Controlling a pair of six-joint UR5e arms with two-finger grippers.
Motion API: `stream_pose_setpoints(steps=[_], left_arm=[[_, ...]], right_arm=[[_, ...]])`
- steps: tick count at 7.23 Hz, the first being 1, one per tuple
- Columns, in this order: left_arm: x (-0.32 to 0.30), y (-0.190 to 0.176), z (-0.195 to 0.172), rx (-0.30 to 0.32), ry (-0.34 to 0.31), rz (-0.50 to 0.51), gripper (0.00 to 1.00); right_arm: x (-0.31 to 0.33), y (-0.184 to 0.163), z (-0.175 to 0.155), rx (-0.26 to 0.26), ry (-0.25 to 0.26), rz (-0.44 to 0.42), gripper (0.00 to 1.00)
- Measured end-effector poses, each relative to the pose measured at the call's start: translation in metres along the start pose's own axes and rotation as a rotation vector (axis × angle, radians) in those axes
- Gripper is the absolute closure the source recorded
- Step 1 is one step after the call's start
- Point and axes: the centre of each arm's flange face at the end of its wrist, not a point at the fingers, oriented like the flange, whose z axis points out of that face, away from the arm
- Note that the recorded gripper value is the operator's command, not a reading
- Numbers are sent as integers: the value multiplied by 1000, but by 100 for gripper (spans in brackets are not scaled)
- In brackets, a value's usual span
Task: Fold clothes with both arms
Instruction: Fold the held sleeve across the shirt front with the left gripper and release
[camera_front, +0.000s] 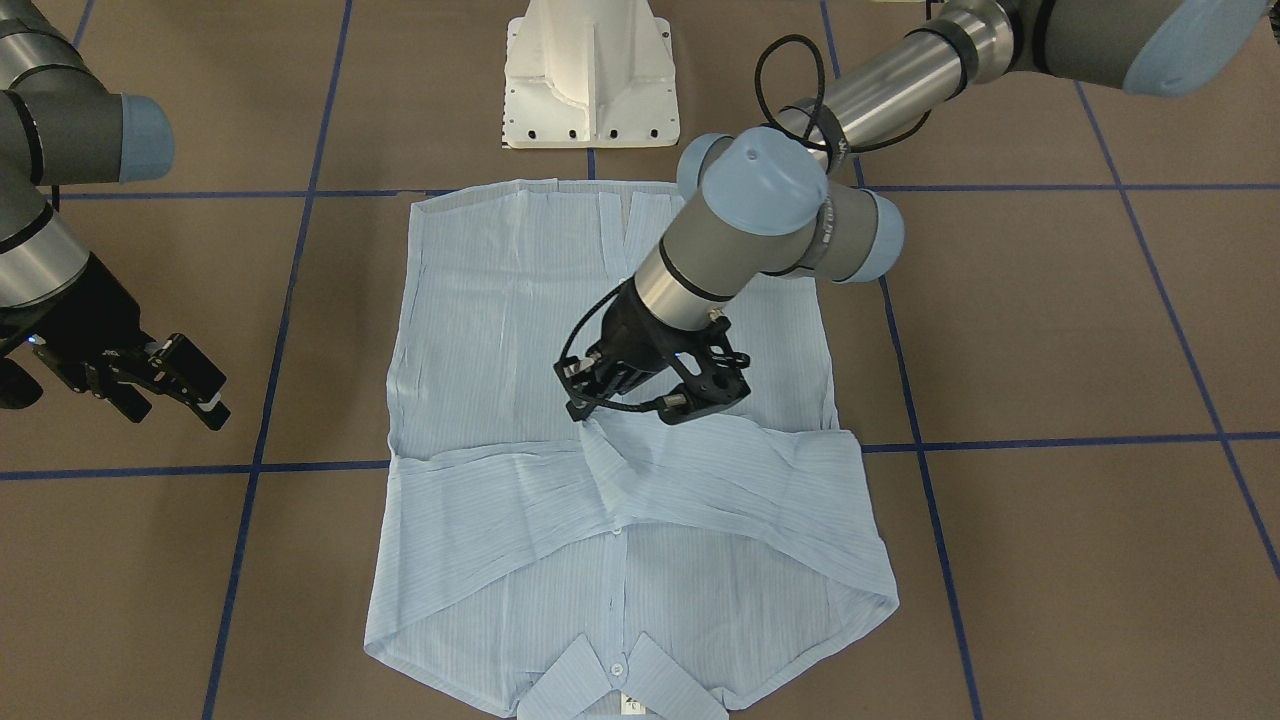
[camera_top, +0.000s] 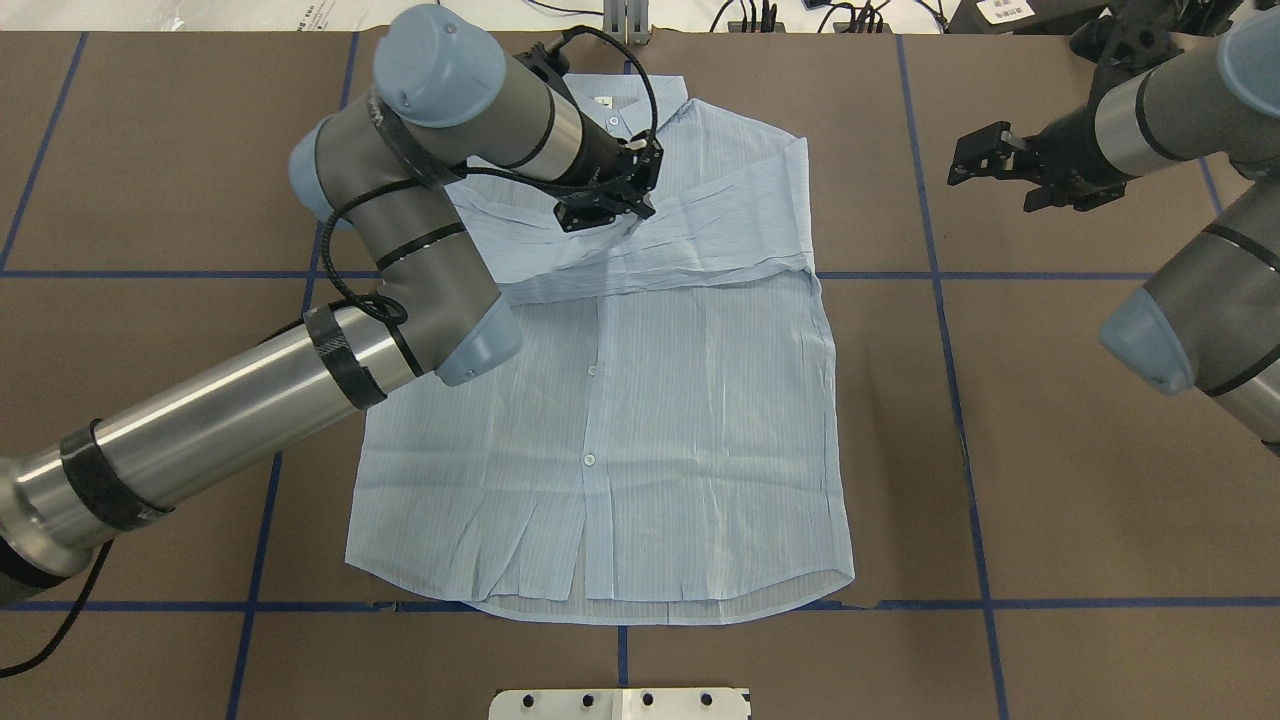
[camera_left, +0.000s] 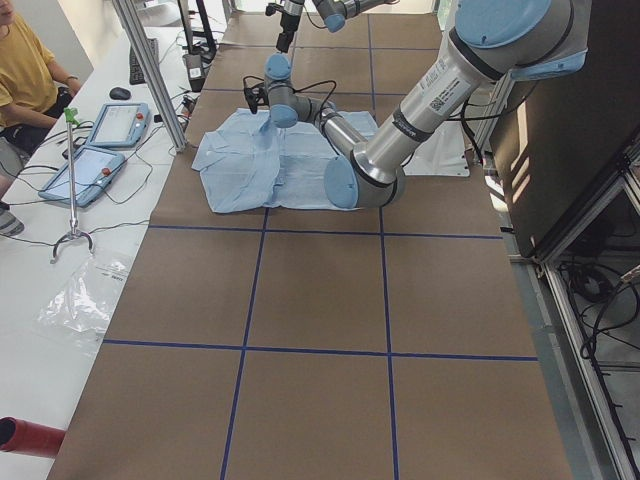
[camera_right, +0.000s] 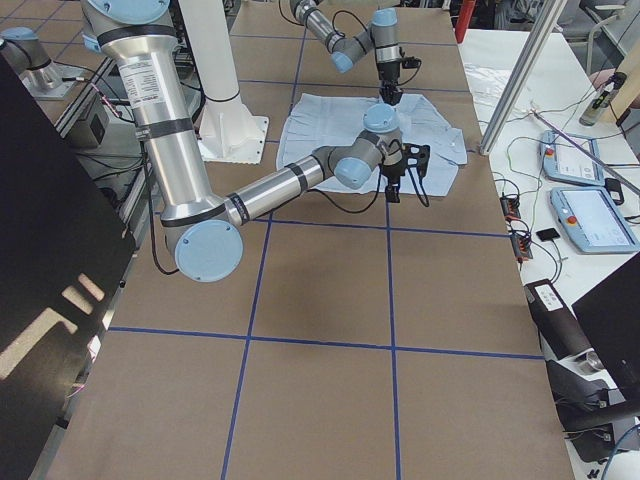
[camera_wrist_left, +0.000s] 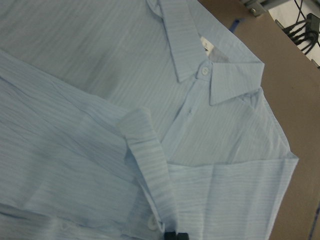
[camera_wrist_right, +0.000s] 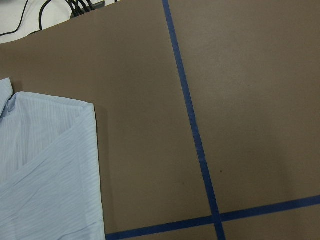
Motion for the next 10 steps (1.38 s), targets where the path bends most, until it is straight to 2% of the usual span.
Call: stream_pose_setpoints(steps=[3,5,6,7,10], left_arm=[[16,52,23,-7,24,25,100],[15,64,32,4,27,31,51],[16,67,33,6,30,32,20],[19,69,32,5,34,34,16],[28,81,19,-9,65,47,16]], right_arm=[[10,1,-3,-3,5,3,1],[16,2,-3,-2,11,2,1],[17,3,-3,-1,13,2,1],[18,3,-3,-2,14,3,1],[11,11,-1,-12,7,2,0]])
